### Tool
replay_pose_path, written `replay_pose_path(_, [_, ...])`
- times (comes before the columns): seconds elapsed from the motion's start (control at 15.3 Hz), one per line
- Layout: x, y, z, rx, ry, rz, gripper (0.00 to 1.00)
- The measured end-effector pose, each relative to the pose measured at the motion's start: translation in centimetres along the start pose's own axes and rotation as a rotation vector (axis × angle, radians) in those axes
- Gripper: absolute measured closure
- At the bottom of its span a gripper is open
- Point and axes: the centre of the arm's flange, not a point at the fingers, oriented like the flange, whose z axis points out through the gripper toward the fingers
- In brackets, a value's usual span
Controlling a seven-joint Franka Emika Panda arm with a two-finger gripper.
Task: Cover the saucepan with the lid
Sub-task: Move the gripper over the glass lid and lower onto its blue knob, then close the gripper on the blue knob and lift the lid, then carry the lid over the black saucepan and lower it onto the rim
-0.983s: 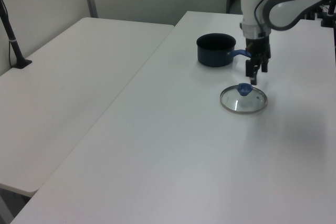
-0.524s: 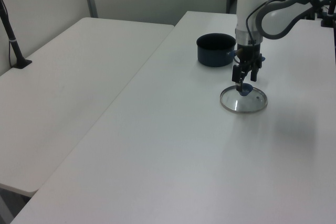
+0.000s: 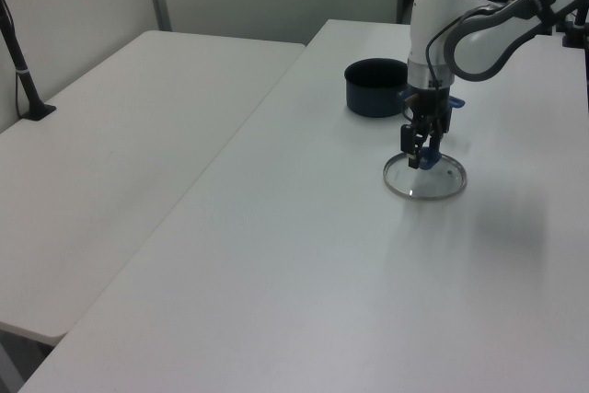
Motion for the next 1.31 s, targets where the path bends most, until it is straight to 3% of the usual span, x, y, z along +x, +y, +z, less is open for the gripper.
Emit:
replay_pose_path(0.13, [0.1,0.0,-0.1,0.002,0.004,0.001,0.34])
replay_pose_path(0.46, [0.0,-0.3,-1.4,-0.004,-0.010,-0.071,0.34])
replay_pose_path(0.66, [-0.3,-0.9,-5.8,-0.029,-0.055,-0.151,0.34])
replay_pose_path(0.85, [0.2,-1.8,-12.6,-0.026,-0.029,-0.195,0.34])
replay_pose_path(1.11, [4.3,2.1,-20.4,0.014,0.091,-0.107,0.34])
replay_pose_path(1.31, [8.2,7.0,-21.8,0.020,0.131,-0.005,0.34])
